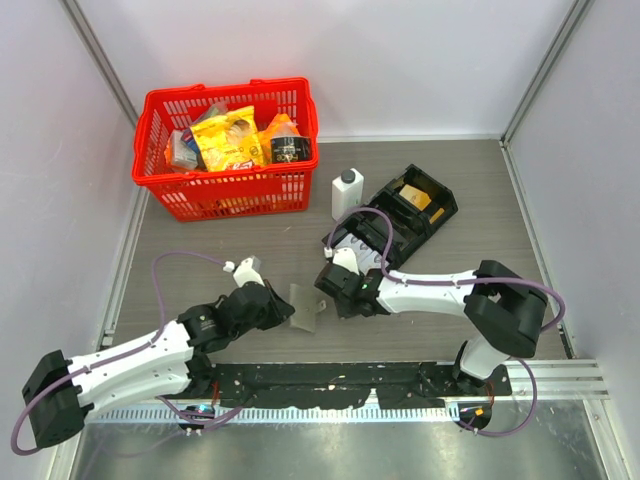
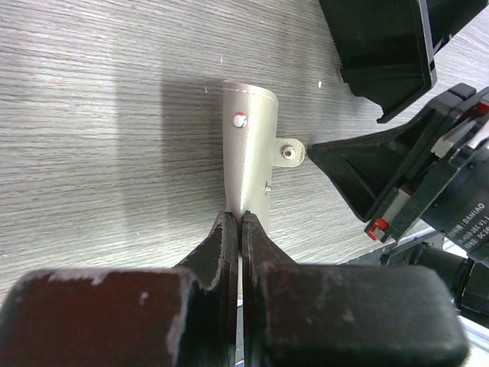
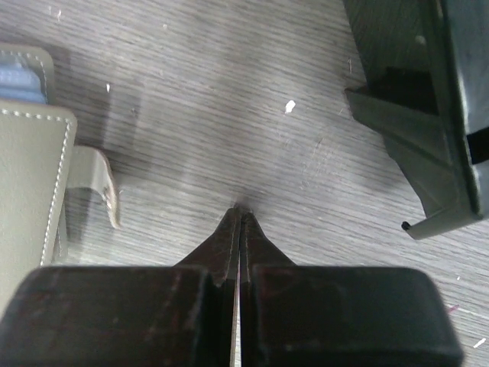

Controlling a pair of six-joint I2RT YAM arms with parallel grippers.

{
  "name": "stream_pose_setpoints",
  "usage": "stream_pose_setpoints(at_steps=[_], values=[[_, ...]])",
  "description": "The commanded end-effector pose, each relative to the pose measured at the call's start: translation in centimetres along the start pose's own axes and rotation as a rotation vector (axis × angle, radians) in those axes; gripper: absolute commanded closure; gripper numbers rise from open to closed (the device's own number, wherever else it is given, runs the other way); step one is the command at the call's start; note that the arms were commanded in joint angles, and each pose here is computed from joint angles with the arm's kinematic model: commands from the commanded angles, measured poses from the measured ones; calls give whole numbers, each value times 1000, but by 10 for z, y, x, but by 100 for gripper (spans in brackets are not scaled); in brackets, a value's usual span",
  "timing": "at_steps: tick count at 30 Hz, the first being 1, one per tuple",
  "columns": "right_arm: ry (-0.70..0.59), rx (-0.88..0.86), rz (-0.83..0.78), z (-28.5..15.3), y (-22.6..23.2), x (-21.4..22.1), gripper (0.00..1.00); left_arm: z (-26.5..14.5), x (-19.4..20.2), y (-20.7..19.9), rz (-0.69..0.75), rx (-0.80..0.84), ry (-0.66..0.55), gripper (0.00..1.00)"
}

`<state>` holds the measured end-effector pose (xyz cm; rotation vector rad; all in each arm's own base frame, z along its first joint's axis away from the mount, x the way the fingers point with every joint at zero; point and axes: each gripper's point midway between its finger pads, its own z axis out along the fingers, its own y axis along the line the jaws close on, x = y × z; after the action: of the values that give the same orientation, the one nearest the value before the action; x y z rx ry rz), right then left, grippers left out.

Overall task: Take the credit cards out of the card holder
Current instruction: Open the card holder at the center of the board.

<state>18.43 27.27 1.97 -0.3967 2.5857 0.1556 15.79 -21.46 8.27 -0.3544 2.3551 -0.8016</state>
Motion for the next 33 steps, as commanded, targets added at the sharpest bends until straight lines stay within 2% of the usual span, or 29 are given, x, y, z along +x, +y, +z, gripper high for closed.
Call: stream_pose_setpoints(at_steps=[1, 5, 7, 8, 9, 10, 15, 18, 20, 24, 26, 33], values=[[-76, -62, 24, -16, 7, -19, 99, 3, -12, -1, 28, -11, -61, 99], [-91, -86, 49, -19, 8, -22, 98, 10, -12, 2, 67, -57, -57, 99], [-112, -140, 78, -26, 16, -26, 87, 14, -9, 0, 70, -56, -41, 99], [-126, -170, 89, -30, 20, -29, 77, 15, -7, 0, 72, -54, -35, 100], [-145, -224, 99, -36, 29, -34, 72, 16, -7, -1, 70, -53, -32, 100], [-160, -249, 101, -41, 32, -38, 64, 17, -5, 0, 69, -57, -27, 100], [-230, -385, 101, -63, 59, -60, 45, 15, -6, 2, 64, -54, -32, 100], [-228, -377, 72, -59, 69, -62, 34, 14, -8, 1, 61, -52, -37, 100], [-229, -361, 53, -57, 78, -67, 32, 13, -7, 1, 62, -52, -36, 100], [-179, -238, 33, -33, 71, -55, 34, 14, -6, 0, 60, -50, -30, 100], [-156, -205, 25, -24, 68, -49, 38, 14, -6, 0, 62, -50, -29, 100], [-135, -140, 33, -15, 50, -36, 72, 15, -5, 4, 71, -61, -25, 100]])
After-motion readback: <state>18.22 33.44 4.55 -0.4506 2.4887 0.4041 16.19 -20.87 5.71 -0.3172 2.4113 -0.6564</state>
